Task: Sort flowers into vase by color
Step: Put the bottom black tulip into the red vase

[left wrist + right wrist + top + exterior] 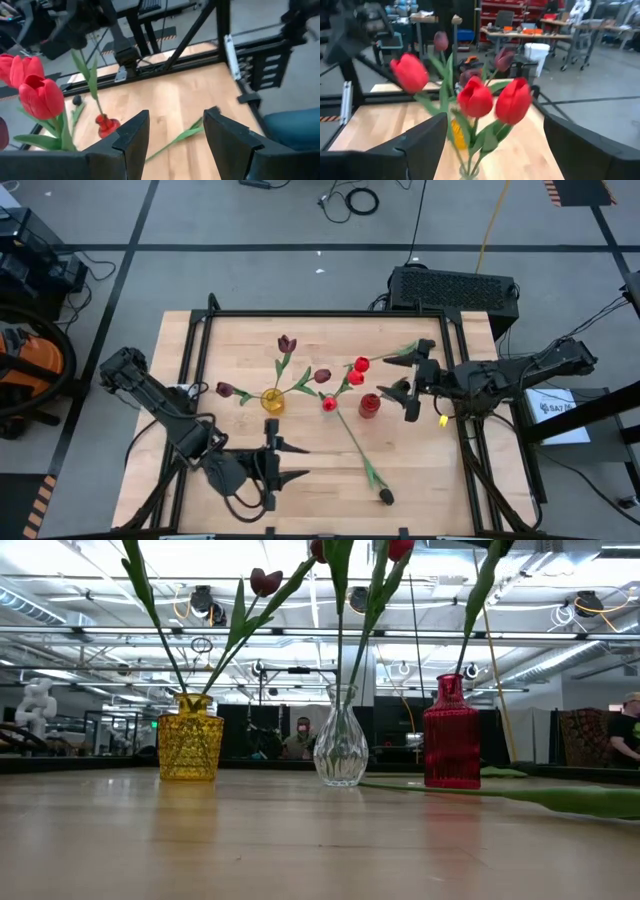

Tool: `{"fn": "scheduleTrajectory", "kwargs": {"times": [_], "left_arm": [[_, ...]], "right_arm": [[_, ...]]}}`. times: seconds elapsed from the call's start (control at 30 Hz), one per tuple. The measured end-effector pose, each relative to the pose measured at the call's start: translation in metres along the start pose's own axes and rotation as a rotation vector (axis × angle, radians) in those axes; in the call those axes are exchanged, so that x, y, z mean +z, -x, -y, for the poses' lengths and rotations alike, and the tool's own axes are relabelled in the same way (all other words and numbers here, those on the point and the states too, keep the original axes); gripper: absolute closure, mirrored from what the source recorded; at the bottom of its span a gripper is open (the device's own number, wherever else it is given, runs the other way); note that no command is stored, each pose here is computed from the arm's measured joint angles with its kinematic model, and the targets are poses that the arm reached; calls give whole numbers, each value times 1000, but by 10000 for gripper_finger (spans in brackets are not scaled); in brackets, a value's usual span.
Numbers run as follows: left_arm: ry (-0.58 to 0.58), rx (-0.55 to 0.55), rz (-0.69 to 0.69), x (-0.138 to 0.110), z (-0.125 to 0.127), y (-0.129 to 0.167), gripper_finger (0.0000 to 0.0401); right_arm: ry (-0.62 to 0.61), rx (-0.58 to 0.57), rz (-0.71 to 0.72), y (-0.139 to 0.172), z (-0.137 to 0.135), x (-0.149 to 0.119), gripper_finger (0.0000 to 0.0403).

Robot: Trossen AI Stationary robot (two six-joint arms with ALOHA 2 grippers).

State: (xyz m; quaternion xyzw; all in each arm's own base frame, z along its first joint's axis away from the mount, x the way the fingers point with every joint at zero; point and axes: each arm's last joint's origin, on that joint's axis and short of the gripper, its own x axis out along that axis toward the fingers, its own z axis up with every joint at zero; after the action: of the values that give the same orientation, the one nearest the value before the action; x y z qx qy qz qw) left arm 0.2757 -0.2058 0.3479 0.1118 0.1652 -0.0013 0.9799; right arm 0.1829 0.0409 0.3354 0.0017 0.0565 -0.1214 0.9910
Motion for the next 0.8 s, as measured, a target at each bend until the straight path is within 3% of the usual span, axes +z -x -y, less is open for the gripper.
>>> {"fn": "scheduleTrajectory", "kwargs": {"times": [0.3, 0.53, 0.8], "left_arm": [[9, -66, 36, -1, 1, -25, 207], [1, -94, 56, 4, 10, -36, 207], [-68, -107, -24, 1, 28, -79, 207]], "right_arm": [[30, 55, 36, 12, -8, 18, 80], [14, 46, 104, 49, -6, 53, 81], [10, 140, -9, 69, -23, 41, 102]]}}
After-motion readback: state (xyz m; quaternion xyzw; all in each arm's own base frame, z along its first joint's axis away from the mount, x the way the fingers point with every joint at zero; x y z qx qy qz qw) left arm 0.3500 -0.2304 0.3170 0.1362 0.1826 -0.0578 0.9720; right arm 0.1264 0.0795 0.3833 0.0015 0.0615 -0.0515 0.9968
